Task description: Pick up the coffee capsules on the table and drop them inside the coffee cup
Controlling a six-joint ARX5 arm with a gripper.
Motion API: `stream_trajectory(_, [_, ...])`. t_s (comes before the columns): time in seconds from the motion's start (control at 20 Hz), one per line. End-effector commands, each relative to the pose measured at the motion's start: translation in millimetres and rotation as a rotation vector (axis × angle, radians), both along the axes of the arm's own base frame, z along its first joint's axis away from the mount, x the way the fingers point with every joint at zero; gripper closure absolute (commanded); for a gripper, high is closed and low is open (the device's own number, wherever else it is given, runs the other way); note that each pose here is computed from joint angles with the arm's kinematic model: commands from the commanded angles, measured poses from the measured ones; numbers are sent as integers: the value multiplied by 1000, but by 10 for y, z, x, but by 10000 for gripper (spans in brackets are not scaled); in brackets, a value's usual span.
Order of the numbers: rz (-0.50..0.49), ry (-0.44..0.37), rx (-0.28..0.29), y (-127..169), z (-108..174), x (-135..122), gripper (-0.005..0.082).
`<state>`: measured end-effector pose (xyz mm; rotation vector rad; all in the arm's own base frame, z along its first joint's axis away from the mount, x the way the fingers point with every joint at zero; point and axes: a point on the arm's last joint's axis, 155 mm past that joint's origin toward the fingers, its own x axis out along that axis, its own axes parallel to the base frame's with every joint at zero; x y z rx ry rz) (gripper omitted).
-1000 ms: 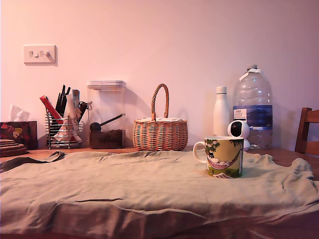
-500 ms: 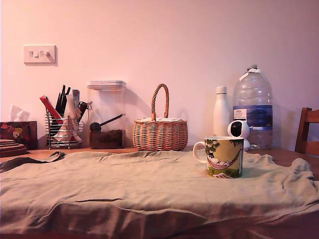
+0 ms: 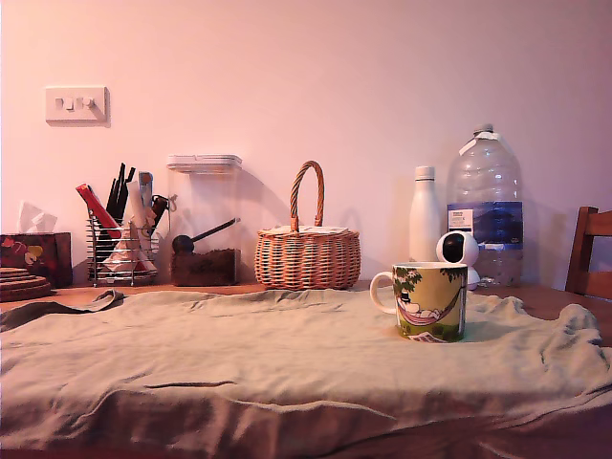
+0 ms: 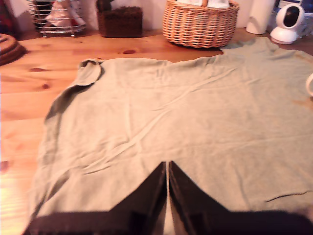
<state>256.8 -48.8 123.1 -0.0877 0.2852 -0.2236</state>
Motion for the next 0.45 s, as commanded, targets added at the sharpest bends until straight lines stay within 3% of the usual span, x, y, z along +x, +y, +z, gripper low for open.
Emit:
stream_trajectory(0.0, [12, 4, -4, 24, -55, -24, 793])
stream_trajectory(0.4, [18, -26, -33, 30, 19, -123, 793])
